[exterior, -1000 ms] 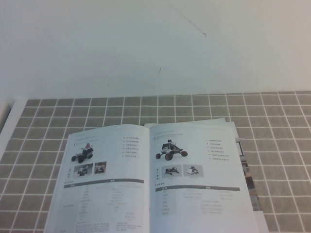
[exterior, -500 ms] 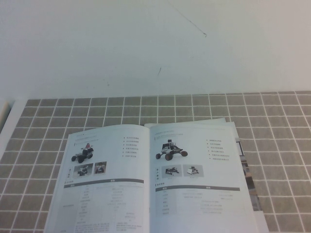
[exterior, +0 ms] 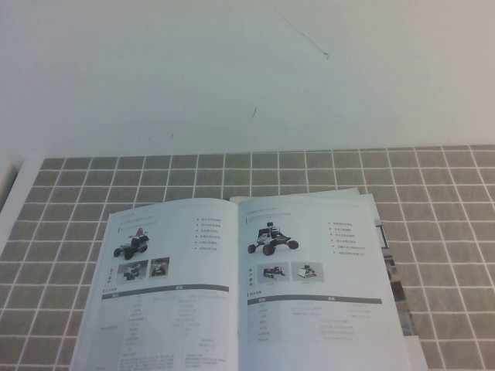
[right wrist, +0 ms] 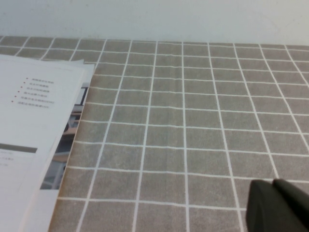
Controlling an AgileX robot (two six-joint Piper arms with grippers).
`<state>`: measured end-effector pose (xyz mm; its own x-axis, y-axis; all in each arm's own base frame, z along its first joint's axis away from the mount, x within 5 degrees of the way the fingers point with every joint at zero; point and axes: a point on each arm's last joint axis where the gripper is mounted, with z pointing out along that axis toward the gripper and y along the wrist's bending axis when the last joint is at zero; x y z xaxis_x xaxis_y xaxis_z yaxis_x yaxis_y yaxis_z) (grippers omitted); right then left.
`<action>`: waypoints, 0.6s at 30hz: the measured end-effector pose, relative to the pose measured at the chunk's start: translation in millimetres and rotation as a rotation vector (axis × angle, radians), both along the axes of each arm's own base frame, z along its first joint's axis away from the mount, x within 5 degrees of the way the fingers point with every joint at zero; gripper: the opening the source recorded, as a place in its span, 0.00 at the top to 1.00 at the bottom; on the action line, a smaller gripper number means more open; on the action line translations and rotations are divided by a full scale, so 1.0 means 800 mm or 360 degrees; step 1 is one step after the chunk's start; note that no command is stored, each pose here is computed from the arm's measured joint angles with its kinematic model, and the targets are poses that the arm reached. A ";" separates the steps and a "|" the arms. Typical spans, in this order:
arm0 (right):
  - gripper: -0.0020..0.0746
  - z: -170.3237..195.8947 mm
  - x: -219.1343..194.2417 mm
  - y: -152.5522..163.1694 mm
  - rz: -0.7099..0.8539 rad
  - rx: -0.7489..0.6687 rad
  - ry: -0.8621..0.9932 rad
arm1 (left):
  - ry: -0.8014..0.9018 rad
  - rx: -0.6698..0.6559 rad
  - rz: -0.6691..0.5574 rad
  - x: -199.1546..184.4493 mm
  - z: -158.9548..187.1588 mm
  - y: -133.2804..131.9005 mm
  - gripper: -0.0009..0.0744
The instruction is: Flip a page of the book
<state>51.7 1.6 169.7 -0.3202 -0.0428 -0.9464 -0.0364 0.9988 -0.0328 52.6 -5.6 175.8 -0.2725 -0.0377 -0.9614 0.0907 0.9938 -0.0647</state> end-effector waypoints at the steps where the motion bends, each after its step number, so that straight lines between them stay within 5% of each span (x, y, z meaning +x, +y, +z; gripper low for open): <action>1: 0.98 0.000 0.000 0.000 -0.0001 -0.0010 0.0000 | 0.0000 0.0000 0.0000 0.000 0.000 0.000 0.99; 18: 0.98 0.000 0.000 0.000 -0.0002 -0.0008 0.0000 | 0.0002 0.0000 0.0000 0.000 0.000 0.000 0.99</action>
<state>51.7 1.4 169.6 -0.3202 -0.0470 -0.9462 -0.0354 0.9987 -0.0376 52.5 -5.6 175.6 -0.2740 -0.0375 -0.9610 0.0906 0.9938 -0.0647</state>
